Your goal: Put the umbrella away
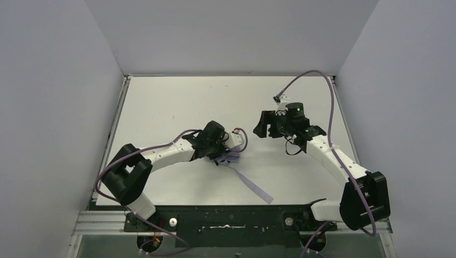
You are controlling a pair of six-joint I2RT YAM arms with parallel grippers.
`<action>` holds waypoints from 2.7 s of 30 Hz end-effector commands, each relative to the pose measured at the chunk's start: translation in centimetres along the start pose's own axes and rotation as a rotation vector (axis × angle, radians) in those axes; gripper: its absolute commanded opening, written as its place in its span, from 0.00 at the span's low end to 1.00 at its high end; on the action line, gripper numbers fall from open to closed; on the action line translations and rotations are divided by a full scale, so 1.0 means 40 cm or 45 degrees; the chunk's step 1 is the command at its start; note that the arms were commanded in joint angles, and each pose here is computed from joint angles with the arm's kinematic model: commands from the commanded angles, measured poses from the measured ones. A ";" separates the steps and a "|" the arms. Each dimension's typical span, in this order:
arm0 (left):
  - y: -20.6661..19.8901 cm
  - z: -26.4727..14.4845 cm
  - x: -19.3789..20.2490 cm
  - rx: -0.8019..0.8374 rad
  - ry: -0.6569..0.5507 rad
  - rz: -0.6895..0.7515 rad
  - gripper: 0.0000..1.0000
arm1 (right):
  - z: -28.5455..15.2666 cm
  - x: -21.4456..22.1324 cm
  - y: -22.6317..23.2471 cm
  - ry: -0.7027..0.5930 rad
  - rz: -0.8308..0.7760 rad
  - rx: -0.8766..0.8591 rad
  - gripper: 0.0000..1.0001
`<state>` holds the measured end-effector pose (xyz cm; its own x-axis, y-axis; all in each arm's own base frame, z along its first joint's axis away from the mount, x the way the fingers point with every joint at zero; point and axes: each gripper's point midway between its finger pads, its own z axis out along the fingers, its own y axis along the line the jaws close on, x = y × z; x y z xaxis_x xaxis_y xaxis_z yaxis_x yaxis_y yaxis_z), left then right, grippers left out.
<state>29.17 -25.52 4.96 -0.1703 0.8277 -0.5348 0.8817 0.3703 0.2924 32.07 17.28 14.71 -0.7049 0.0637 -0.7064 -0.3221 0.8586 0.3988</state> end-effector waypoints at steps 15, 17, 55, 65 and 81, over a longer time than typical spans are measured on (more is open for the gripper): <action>-0.091 -0.006 0.009 -0.035 -0.062 0.416 0.00 | 0.125 0.009 0.183 0.215 -0.729 -0.641 0.80; -0.094 -0.009 0.009 -0.035 -0.069 0.419 0.00 | 0.134 0.038 0.204 0.260 -0.829 -0.716 0.79; -0.077 -0.108 -0.104 -0.129 -0.347 0.282 0.59 | 0.291 0.259 0.150 0.629 -1.063 -0.695 0.16; -0.127 -0.273 -0.143 -0.015 -0.551 0.057 0.77 | 0.307 0.224 0.124 0.546 -1.127 -0.569 0.11; 0.216 -0.540 -0.039 -0.313 -0.824 -1.143 0.85 | 0.276 0.277 0.110 0.449 -1.682 -0.295 0.15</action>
<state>26.24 -14.31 23.75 -0.2927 0.0765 -0.9531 0.4449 0.8932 -0.0649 28.36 30.61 4.88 0.0101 -0.7754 -0.6314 -0.9852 0.1003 -0.1389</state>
